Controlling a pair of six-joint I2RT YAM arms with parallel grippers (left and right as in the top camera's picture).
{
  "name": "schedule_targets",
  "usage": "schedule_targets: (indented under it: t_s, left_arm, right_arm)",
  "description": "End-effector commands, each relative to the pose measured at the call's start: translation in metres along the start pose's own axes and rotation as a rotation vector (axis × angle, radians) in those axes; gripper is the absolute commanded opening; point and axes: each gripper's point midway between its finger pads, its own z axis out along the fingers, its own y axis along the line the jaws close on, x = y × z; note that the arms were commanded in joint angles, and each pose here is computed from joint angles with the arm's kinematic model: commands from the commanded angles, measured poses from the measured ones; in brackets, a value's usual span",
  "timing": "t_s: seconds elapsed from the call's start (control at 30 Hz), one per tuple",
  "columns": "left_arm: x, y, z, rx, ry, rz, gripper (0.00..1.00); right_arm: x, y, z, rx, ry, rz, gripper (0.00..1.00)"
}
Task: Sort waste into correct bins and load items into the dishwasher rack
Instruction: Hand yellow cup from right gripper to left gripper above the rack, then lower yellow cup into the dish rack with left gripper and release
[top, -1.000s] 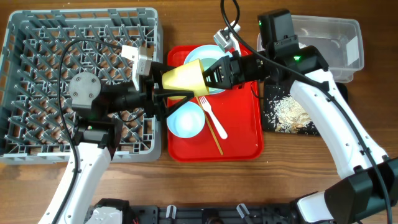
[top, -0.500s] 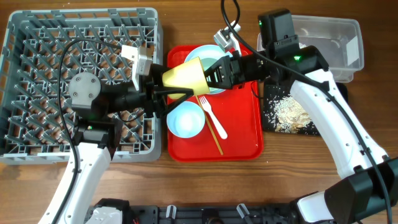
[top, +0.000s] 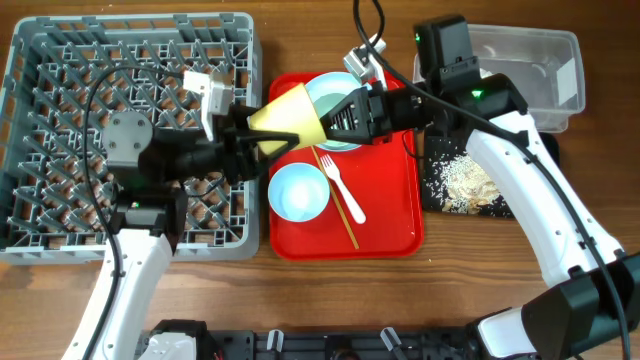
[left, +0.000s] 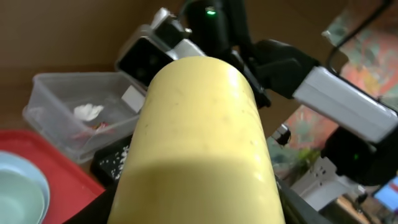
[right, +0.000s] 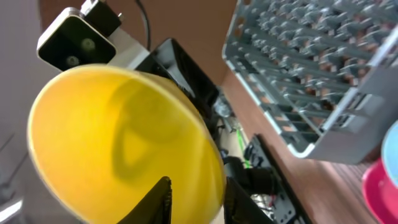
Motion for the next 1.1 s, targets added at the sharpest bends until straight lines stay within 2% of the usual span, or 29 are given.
schedule_targets:
  t_s: [0.0, 0.07, 0.1, 0.17, 0.27, 0.33, 0.47, 0.57, 0.67, 0.77, 0.83, 1.07]
  left_arm:
    - [0.0, 0.022, -0.016, -0.079, -0.011, 0.002, 0.44]
    - [0.006, 0.041, -0.026, -0.157, -0.017, -0.032, 0.39]
    - [0.008, 0.055, -0.031, -0.221, -0.028, -0.061, 0.34]
    - [0.014, 0.085, -0.046, -0.383, -0.058, -0.14, 0.31]
    - [0.025, 0.119, -0.07, -0.592, -0.088, -0.246, 0.15]
    - [0.03, 0.129, -0.082, -0.677, -0.094, -0.294, 0.09]
    - [0.034, 0.143, -0.128, -1.014, -0.061, -0.375, 0.05]
    - [0.024, 0.131, -0.165, -1.254, -0.021, -0.396, 0.08]
    - [0.022, 0.119, -0.189, -1.392, 0.004, -0.412, 0.08]
    - [0.04, 0.118, -0.225, -1.604, 0.067, -0.437, 0.07]
    - [0.05, 0.122, -0.231, -1.644, 0.113, -0.466, 0.07]
    - [0.078, 0.151, -0.23, -1.66, 0.246, -0.568, 0.06]
  right_arm:
    - [-0.015, -0.03, -0.005, 0.147, -0.085, 0.055, 0.31]
    - [-0.023, -0.046, -0.01, 0.238, -0.134, 0.065, 0.31]
    - [-0.025, -0.055, -0.013, 0.29, -0.155, 0.078, 0.31]
    - [-0.024, -0.074, -0.019, 0.395, -0.184, 0.113, 0.31]
    - [-0.016, -0.102, -0.037, 0.569, -0.2, 0.144, 0.31]
    - [-0.007, -0.115, -0.052, 0.665, -0.203, 0.171, 0.31]
    - [0.012, -0.127, -0.099, 0.861, -0.233, 0.205, 0.31]
    - [0.025, -0.122, -0.141, 1.009, -0.293, 0.218, 0.31]
    - [0.041, -0.114, -0.175, 1.131, -0.34, 0.228, 0.31]
    - [0.065, -0.111, -0.206, 1.257, -0.364, 0.283, 0.31]
    - [0.074, -0.11, -0.209, 1.266, -0.351, 0.308, 0.36]
    - [0.078, -0.109, -0.203, 1.232, -0.332, 0.325, 0.38]
